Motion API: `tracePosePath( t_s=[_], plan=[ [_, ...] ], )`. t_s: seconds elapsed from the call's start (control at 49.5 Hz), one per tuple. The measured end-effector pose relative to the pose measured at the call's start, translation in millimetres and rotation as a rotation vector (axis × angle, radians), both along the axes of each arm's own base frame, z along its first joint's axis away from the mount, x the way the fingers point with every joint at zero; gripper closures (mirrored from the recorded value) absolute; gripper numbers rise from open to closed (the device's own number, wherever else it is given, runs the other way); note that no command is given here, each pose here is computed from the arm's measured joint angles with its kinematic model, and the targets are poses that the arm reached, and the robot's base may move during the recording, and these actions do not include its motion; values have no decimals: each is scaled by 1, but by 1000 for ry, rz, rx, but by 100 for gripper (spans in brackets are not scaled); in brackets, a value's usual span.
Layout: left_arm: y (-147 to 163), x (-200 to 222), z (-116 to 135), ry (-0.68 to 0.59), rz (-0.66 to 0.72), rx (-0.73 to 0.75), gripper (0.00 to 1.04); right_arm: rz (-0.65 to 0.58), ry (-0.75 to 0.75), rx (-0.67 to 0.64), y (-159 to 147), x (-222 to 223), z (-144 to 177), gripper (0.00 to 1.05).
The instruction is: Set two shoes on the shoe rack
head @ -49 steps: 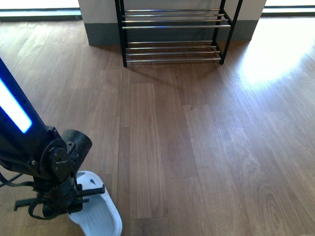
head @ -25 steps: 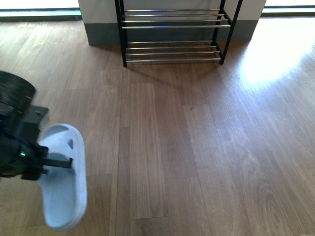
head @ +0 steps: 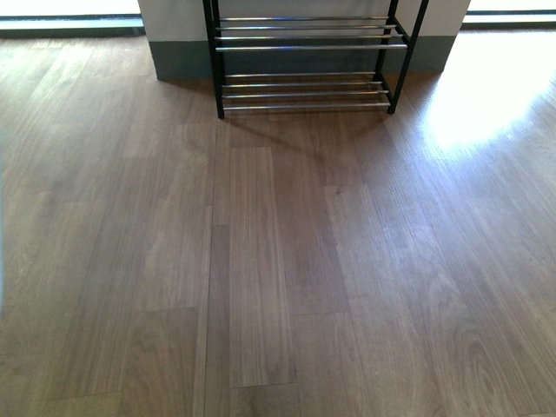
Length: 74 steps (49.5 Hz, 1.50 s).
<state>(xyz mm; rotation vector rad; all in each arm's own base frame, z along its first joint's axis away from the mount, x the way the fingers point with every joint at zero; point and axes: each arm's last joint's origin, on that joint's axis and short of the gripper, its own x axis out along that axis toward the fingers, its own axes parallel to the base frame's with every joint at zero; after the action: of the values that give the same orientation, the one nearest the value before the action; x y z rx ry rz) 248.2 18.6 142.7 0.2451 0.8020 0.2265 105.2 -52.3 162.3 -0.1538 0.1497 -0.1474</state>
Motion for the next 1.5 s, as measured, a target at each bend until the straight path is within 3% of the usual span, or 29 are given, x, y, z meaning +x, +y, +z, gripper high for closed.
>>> tracePosePath(
  t_s=[0.081, 0.243, 0.384, 0.586, 1.496],
  plan=[
    [7, -18, 11, -34, 29, -1, 102, 0, 0, -1, 0, 0, 0, 103],
    [15, -66, 35, -222, 172, 114, 102, 0, 0, 0, 0, 0, 0, 103],
    [3, -104, 41, -454, 234, 241, 102, 0, 0, 0, 0, 0, 0, 103],
    [-15, -140, 34, -681, 216, 207, 102, 0, 0, 0, 0, 0, 0, 103],
    [-5, -138, 33, -714, 263, 176, 102, 0, 0, 0, 0, 0, 0, 103]
  ],
)
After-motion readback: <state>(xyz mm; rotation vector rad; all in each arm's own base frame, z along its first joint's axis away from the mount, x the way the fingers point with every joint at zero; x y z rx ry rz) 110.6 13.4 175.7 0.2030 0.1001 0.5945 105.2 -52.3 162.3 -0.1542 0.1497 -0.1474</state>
